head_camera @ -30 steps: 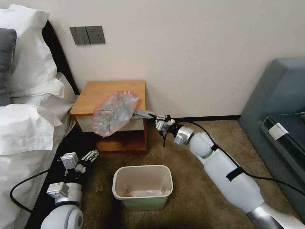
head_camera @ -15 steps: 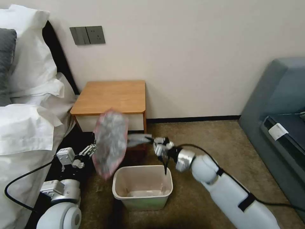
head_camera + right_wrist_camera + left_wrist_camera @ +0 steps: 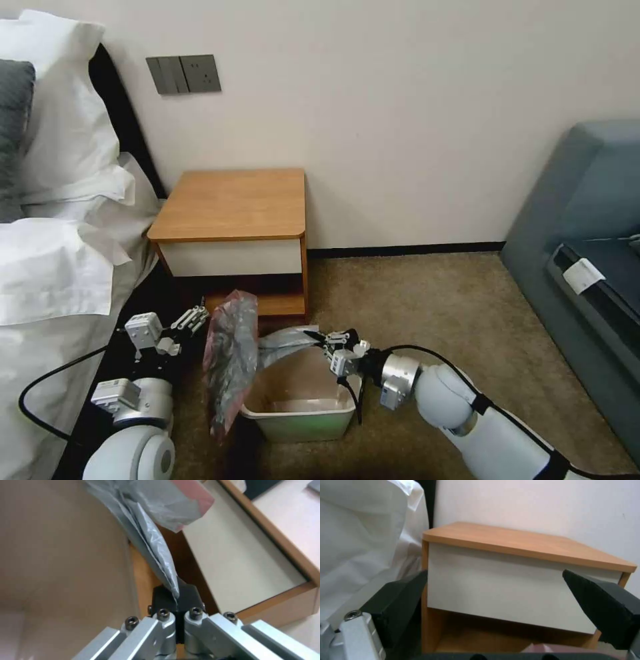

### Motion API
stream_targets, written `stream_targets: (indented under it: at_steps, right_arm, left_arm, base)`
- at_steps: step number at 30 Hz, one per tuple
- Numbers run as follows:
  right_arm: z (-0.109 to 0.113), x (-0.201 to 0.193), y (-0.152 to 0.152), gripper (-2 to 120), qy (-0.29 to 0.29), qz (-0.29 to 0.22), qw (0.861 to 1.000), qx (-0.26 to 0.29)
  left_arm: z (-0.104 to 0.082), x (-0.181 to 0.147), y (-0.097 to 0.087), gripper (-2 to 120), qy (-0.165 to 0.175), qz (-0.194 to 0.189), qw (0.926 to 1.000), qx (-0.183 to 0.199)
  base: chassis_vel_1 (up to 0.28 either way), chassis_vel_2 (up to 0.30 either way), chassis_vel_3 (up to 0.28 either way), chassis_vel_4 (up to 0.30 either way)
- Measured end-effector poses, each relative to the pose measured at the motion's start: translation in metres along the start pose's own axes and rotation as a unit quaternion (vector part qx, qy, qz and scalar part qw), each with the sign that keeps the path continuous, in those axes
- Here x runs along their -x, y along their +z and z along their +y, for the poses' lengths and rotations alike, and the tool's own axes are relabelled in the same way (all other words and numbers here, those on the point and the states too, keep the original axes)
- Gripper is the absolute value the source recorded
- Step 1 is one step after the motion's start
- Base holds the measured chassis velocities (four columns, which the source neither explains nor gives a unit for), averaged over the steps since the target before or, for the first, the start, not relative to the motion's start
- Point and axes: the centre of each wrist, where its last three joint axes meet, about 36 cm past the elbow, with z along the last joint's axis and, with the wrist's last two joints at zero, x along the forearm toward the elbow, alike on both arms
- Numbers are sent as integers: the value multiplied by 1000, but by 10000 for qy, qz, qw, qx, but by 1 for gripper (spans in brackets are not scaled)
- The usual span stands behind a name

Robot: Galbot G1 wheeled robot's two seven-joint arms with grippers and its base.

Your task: Pick up the garbage bag from the table and place it over the trash can.

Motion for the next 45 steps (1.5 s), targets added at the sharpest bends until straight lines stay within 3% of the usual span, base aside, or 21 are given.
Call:
stream_targets:
  at_steps: [14, 15, 16, 19, 21, 23, 25, 26, 27, 34, 36, 41, 45]
  right_arm:
    - [15, -10, -4, 2, -103, -22, 9995, 291]
    - [17, -10, -4, 10, -127, -27, 9994, 325]
    - [17, -10, -4, 10, -127, -27, 9994, 325]
    - [21, -13, -5, 25, -211, -19, 9990, 386]
    - [22, -13, -4, 27, -220, -15, 9990, 391]
    - [24, -18, -3, 38, -257, 27, 9988, 413]
    - [24, -21, -2, 41, -261, 40, 9988, 416]
    - [23, -25, -2, 50, -269, 55, 9987, 420]
    - [23, -25, -2, 50, -269, 55, 9987, 420]
    - [10, -46, -3, 73, -222, 113, 9989, 393]
    - [2, -61, -5, 85, -187, 138, 9990, 379]
    - [-11, -83, -7, 99, 0, 143, 9989, 455]
    - [-29, -95, -9, 100, 341, 106, 9979, 545]
  left_arm:
    - [-1, 4, 16, 100, 42, 181, 9997, 136]
    - [0, 6, 17, 100, 48, 189, 9997, 159]
    - [0, 6, 17, 100, 48, 189, 9997, 159]
    - [1, 9, 18, 100, 74, 206, 9996, 193]
    - [1, 9, 18, 100, 76, 211, 9996, 195]
    - [1, 10, 21, 100, 82, 240, 9995, 188]
    - [1, 10, 22, 100, 86, 251, 9995, 184]
    - [0, 11, 23, 100, 95, 264, 9994, 177]
    - [0, 11, 23, 100, 95, 264, 9994, 177]
    - [0, 14, 24, 100, 116, 289, 9993, 182]
    - [0, 14, 23, 100, 125, 340, 9992, 173]
    - [1, 6, 9, 100, 131, 630, 9979, 87]
    - [1, -2, -10, 100, 189, 901, 9958, -1]
  base:
    - [0, 0, 0, 0]
    - [0, 0, 0, 0]
    - [0, 0, 0, 0]
    - [0, 0, 0, 0]
    - [0, 0, 0, 0]
    - [0, 0, 0, 0]
    - [0, 0, 0, 0]
    - [0, 0, 0, 0]
    - [0, 0, 0, 0]
    - [0, 0, 0, 0]
    - [0, 0, 0, 0]
    - [0, 0, 0, 0]
    - [0, 0, 0, 0]
